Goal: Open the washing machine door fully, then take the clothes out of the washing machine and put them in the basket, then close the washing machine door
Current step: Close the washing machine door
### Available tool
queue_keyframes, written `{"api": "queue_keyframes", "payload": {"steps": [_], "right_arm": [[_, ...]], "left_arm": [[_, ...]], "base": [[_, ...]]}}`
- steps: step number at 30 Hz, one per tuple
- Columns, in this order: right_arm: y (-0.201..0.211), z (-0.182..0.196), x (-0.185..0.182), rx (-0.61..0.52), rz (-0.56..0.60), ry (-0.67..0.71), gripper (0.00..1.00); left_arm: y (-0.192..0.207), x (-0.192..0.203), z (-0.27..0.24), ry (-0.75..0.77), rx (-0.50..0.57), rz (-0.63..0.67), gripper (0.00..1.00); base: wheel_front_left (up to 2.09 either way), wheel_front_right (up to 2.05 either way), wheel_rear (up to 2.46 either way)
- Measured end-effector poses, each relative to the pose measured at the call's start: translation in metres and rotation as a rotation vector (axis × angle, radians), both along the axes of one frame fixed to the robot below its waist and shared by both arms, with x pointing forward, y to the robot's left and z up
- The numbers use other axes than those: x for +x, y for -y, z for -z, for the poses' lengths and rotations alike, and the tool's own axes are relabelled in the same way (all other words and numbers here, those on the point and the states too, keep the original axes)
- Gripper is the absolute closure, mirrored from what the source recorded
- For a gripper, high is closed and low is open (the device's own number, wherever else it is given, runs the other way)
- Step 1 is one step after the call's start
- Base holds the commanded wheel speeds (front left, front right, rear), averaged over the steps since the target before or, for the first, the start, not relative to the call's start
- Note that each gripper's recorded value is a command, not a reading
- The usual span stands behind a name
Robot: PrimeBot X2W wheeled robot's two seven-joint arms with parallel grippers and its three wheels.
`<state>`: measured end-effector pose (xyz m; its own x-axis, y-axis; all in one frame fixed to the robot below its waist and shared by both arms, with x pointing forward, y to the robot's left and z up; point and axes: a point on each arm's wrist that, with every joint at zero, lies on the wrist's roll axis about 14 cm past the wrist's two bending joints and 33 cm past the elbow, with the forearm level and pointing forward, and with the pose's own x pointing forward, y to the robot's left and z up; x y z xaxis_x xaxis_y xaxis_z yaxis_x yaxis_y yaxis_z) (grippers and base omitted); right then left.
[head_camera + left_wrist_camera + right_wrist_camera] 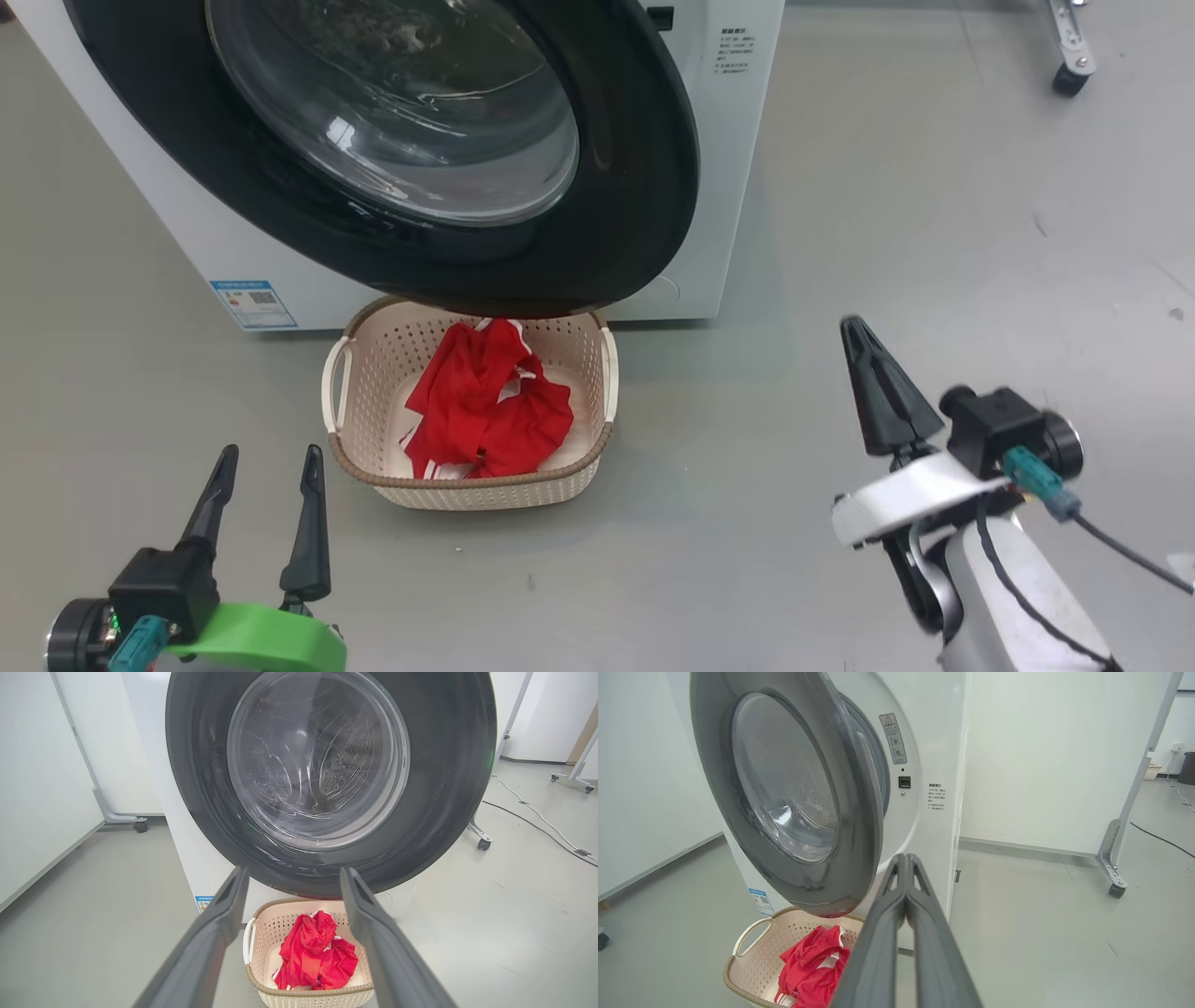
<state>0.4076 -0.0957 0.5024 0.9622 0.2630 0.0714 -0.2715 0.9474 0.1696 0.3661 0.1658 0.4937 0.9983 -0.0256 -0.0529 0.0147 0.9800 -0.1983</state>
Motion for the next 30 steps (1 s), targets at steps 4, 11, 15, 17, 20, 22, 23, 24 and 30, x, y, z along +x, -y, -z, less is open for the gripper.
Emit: {"api": "queue_keyframes", "payload": {"steps": [4, 11, 15, 17, 20, 22, 23, 24, 30], "right_arm": [[-0.021, -0.016, 0.020, -0.037, -0.080, 0.051, 1.00], [-0.056, -0.040, 0.056, -0.075, -0.191, 0.113, 1.00], [-0.076, -0.047, 0.076, -0.083, -0.246, 0.128, 1.00], [-0.084, -0.049, 0.086, -0.087, -0.265, 0.133, 1.00], [-0.095, -0.049, 0.102, -0.094, -0.289, 0.137, 1.00], [-0.101, -0.049, 0.112, -0.093, -0.302, 0.136, 1.00], [-0.105, -0.048, 0.117, -0.091, -0.308, 0.136, 1.00], [-0.108, -0.047, 0.121, -0.089, -0.313, 0.136, 1.00], [-0.121, -0.038, 0.148, -0.080, -0.334, 0.125, 1.00]], "left_arm": [[0.001, 0.001, 0.004, -0.012, -0.004, 0.000, 0.00], [0.003, 0.008, 0.004, -0.010, -0.021, -0.001, 0.00], [0.000, 0.013, 0.005, -0.008, -0.022, -0.012, 0.00], [-0.003, 0.017, 0.004, 0.001, -0.021, -0.021, 0.00], [-0.007, 0.022, 0.004, 0.010, -0.020, -0.034, 0.00], [-0.010, 0.024, 0.006, 0.008, -0.018, -0.046, 0.00], [-0.011, 0.024, 0.007, 0.006, -0.016, -0.050, 0.00], [-0.012, 0.025, 0.009, 0.003, -0.017, -0.052, 0.00], [-0.022, 0.027, 0.021, -0.024, -0.004, -0.083, 0.00]], "base": [[0.00, 0.00, 0.00], [0.00, 0.00, 0.00], [0.00, 0.00, 0.00], [0.00, 0.00, 0.00], [0.00, 0.00, 0.00], [0.00, 0.00, 0.00], [0.00, 0.00, 0.00], [0.00, 0.00, 0.00], [0.00, 0.00, 0.00]]}}
